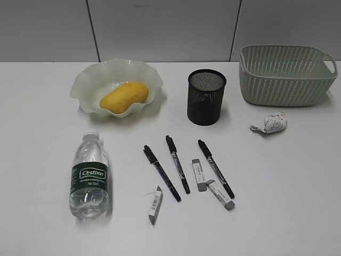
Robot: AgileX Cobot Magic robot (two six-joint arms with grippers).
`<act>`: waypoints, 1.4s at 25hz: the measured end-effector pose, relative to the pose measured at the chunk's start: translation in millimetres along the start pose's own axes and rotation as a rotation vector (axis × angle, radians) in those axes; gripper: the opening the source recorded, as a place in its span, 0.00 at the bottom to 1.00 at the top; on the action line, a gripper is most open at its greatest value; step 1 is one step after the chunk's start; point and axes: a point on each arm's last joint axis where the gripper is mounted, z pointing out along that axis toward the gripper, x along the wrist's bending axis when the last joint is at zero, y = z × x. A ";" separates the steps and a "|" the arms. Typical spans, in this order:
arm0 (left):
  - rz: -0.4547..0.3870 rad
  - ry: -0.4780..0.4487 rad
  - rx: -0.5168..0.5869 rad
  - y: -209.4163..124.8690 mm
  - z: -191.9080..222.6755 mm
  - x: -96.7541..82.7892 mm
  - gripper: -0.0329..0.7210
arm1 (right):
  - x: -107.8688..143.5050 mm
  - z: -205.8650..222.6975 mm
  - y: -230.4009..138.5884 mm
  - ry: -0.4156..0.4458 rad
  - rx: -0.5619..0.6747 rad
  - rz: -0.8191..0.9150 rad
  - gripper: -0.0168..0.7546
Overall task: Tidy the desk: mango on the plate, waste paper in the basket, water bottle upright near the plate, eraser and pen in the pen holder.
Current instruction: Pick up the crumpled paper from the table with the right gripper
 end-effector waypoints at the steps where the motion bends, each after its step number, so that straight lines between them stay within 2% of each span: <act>1: 0.003 -0.006 -0.019 -2.4 -3.3 0.3 0.68 | 1.1 -0.2 0.4 0.013 -0.003 0.007 0.68; 6: 0.007 -0.025 -0.093 -9.7 -14.1 1.2 0.68 | 4.6 13.8 14.2 0.049 0.064 -0.009 0.68; 11: 0.008 -0.028 -0.094 -9.8 -14.2 1.2 0.68 | 11.7 69.1 47.7 0.118 0.199 0.026 0.68; 16: -0.029 0.027 -0.098 -10.3 -14.6 -0.6 0.68 | 17.6 179.3 61.1 0.137 0.447 0.181 0.68; 21: -0.055 0.072 -0.103 -10.5 -14.9 -1.4 0.68 | 22.9 285.5 65.8 0.124 0.616 0.290 0.69; 26: -0.068 0.095 -0.105 -10.6 -15.0 -1.7 0.68 | 50.1 369.9 59.7 0.134 0.743 0.354 0.69; 31: -0.077 0.112 -0.107 -10.7 -15.1 -2.0 0.67 | 78.7 410.0 42.4 0.081 0.828 0.386 0.69; 35: -0.080 0.116 -0.107 -10.7 -15.1 -2.2 0.66 | 83.5 423.1 19.8 -0.050 0.906 0.348 0.69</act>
